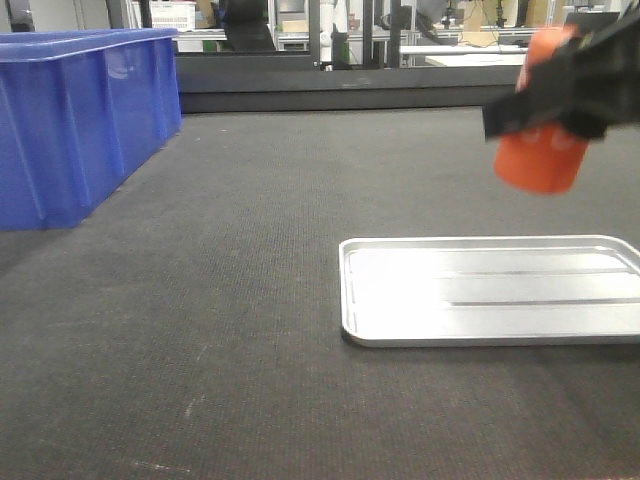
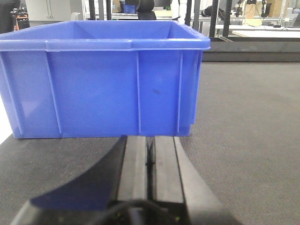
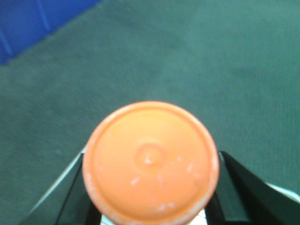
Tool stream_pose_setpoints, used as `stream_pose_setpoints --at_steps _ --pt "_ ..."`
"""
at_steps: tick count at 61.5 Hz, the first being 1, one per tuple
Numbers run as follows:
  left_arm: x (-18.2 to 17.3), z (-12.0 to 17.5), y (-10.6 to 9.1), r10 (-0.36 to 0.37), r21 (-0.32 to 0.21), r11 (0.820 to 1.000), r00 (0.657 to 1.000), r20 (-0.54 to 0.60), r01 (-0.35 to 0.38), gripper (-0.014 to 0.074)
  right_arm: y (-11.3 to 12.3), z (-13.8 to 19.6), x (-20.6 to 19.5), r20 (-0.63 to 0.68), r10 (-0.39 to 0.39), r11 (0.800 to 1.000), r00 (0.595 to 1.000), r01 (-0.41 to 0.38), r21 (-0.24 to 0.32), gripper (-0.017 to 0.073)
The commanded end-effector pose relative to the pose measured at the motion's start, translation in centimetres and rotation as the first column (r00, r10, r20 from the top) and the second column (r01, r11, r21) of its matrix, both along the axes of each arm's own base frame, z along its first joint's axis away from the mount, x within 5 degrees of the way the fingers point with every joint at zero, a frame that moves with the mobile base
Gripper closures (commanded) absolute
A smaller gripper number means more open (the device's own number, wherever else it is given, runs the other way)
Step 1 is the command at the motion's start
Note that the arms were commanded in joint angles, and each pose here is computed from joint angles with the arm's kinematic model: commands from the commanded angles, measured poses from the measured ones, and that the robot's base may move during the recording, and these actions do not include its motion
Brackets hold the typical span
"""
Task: Grab orange capacitor from left shelf to right conveyor
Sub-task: 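Lower the orange cylinder upright onto the silver tray with the right gripper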
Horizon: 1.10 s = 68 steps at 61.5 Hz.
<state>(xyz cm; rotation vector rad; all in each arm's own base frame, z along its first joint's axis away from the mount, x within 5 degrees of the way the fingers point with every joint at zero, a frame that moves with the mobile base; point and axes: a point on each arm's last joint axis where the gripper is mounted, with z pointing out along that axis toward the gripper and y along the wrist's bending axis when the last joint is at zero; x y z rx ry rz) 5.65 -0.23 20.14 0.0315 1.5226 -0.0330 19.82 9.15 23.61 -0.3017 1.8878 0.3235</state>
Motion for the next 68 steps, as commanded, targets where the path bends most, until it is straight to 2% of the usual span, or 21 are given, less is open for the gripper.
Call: stream_pose_setpoints --at_steps 1,23,34,46,50,52,61,62,68 --pt "-0.2 1.0 0.0 -0.004 -0.010 1.000 0.996 0.094 0.005 0.0699 0.1 1.3 1.1 0.119 -0.026 0.999 0.993 0.022 0.035 0.0501" --pt "-0.2 1.0 0.0 -0.004 -0.010 1.000 0.996 0.094 0.005 0.0699 0.7 -1.3 2.4 0.038 -0.027 1.000 0.999 0.028 -0.011 0.0501" --pt "-0.2 1.0 0.0 -0.004 -0.010 1.000 0.996 0.094 0.005 0.0699 0.9 -2.3 3.2 0.036 -0.042 0.999 0.999 0.042 -0.001 0.0501" --pt "-0.2 1.0 0.0 -0.004 -0.010 1.000 0.996 0.094 0.005 0.0699 1.1 -3.4 3.6 0.011 -0.046 0.999 0.999 0.047 -0.016 0.0492" --pt "-0.2 1.0 0.0 -0.004 -0.010 1.000 0.996 0.094 0.005 0.0699 1.1 -3.6 3.7 0.005 -0.047 0.999 0.999 0.047 -0.019 0.0422" --pt "-0.2 1.0 0.0 -0.004 -0.010 1.000 0.996 0.094 0.005 0.0699 1.1 -3.6 3.7 0.005 -0.047 0.999 0.999 0.047 -0.019 0.0356" --pt "-0.2 1.0 0.0 -0.004 -0.010 1.000 0.996 0.094 0.005 0.0699 1.1 -3.4 3.8 0.033 -0.051 0.999 0.998 0.051 -0.008 -0.0068" --pt "-0.2 1.0 0.0 -0.004 -0.010 1.000 0.996 0.094 0.005 0.0699 1.1 -3.3 3.8 0.037 -0.052 0.999 0.998 0.052 -0.007 -0.0093" --pt "-0.2 1.0 0.0 -0.004 -0.010 1.000 0.996 0.094 0.005 0.0699 1.1 -3.3 3.8 0.040 -0.052 0.999 0.998 0.052 -0.006 -0.0073"
